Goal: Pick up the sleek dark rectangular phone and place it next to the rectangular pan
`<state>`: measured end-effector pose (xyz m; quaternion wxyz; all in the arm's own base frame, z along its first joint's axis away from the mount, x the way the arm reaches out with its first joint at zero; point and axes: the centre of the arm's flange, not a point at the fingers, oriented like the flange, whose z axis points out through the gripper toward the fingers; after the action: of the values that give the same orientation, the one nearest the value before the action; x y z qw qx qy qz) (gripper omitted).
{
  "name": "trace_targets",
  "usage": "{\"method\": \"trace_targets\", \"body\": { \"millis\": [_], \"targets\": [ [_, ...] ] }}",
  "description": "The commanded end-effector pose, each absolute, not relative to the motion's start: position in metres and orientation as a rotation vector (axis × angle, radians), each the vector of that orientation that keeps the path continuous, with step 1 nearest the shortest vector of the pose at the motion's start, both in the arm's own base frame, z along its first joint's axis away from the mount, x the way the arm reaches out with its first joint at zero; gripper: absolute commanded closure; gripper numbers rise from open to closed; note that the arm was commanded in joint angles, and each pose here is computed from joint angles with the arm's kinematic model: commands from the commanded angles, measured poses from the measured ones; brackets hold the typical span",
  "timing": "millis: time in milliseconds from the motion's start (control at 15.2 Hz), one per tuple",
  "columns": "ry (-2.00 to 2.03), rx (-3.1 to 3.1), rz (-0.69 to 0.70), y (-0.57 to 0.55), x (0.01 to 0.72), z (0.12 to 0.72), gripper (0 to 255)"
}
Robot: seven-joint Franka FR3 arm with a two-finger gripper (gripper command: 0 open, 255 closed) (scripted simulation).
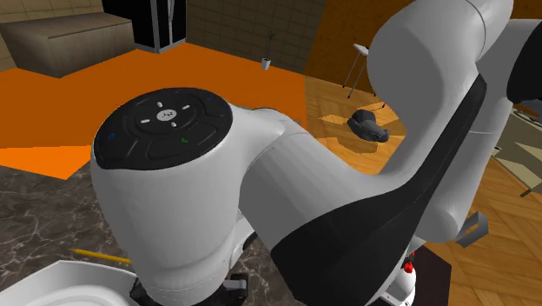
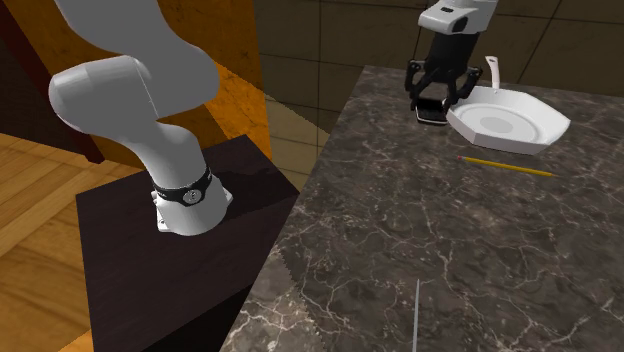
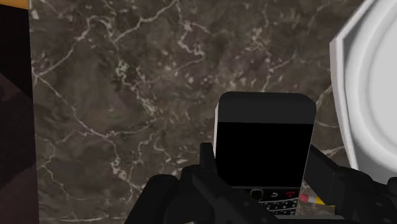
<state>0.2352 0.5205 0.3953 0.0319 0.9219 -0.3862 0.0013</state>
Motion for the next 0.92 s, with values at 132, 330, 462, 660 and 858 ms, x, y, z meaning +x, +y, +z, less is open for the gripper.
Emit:
{"method": "trace_targets", "body": {
  "millis": [132,330,462,660,858],
  "targets": [
    [-1.189,2.839,0.004,0.52,0.236,0.374,255],
    [-1.189,2.839,0.004,0.52,0.236,0.358,255],
    [-1.189,2.839,0.004,0.52,0.236,0.347,255],
    [-1.189,2.839,0.004,0.52,0.236,0.344,255],
    [-1.189,2.839,0.004,0.52,0.236,0.344,255]
  ]
}}
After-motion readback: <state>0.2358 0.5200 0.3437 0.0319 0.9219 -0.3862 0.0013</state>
